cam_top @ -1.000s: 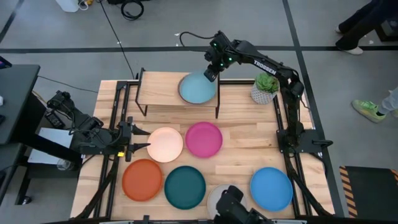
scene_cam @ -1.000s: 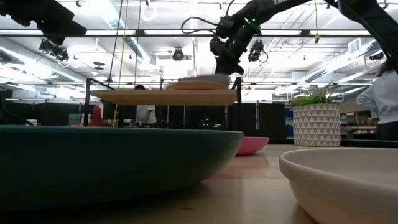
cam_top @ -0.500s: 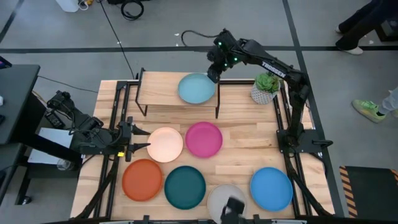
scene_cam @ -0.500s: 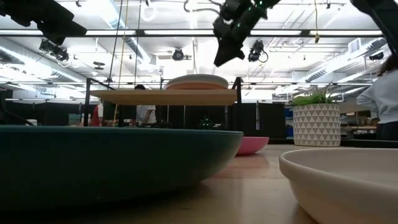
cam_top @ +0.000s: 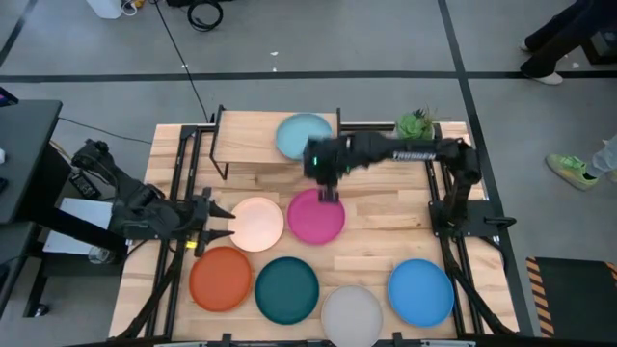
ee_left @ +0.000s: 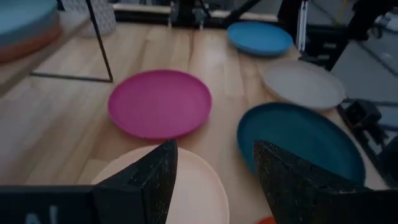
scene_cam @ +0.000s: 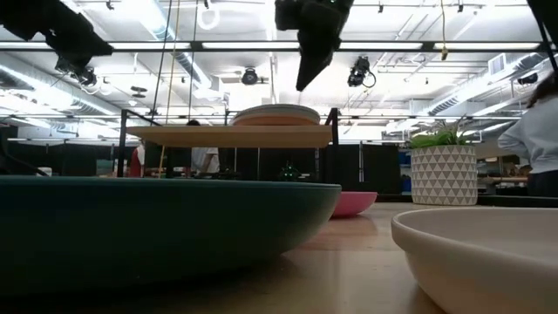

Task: Place and stack plates onto a shelf
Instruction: Put the orange plate on the shelf

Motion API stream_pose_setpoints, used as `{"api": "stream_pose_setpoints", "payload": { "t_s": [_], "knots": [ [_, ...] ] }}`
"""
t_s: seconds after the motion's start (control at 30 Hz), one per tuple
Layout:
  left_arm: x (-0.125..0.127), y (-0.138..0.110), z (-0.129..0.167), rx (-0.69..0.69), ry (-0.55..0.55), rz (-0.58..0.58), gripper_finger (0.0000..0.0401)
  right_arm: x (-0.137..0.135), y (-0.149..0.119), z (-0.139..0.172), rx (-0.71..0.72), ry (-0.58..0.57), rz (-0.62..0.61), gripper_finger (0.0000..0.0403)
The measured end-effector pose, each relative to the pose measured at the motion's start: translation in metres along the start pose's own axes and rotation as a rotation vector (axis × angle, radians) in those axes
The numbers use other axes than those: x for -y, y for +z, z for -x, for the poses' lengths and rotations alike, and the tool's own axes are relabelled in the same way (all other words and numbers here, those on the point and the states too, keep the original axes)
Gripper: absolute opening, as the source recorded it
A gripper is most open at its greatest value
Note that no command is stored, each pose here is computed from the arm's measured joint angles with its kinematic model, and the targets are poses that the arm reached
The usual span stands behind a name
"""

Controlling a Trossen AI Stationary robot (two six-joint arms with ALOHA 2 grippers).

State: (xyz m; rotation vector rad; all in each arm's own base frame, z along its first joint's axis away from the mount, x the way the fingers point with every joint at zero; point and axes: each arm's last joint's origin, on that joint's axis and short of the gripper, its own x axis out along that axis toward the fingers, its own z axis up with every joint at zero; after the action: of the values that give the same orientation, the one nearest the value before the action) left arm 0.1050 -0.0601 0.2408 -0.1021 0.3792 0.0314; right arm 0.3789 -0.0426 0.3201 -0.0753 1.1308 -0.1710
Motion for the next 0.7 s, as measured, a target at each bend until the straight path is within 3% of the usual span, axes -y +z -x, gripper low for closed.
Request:
{"api": "stream_pose_setpoints", "payload": {
  "t_s": [0.17,0.4,0.57,0.7],
  "knots": [
    [0.011,-0.005,-0.017,-0.056,0.024,-0.028,0.0219,-0.049,-0.020,-0.024,0.003,0.010,0.043,0.0091],
    [0.027,-0.012,-0.038,-0.147,-0.039,-0.033,0.0219,-0.085,-0.051,-0.042,0.059,0.050,0.001,0.0091],
    [0.040,-0.011,-0.048,-0.278,-0.122,0.000,0.0217,-0.103,-0.073,-0.046,0.080,0.043,-0.035,0.0091],
    [0.048,-0.013,-0.053,-0.477,-0.156,0.053,0.0203,-0.118,-0.088,-0.047,0.092,0.017,-0.056,0.0091]
  ]
}}
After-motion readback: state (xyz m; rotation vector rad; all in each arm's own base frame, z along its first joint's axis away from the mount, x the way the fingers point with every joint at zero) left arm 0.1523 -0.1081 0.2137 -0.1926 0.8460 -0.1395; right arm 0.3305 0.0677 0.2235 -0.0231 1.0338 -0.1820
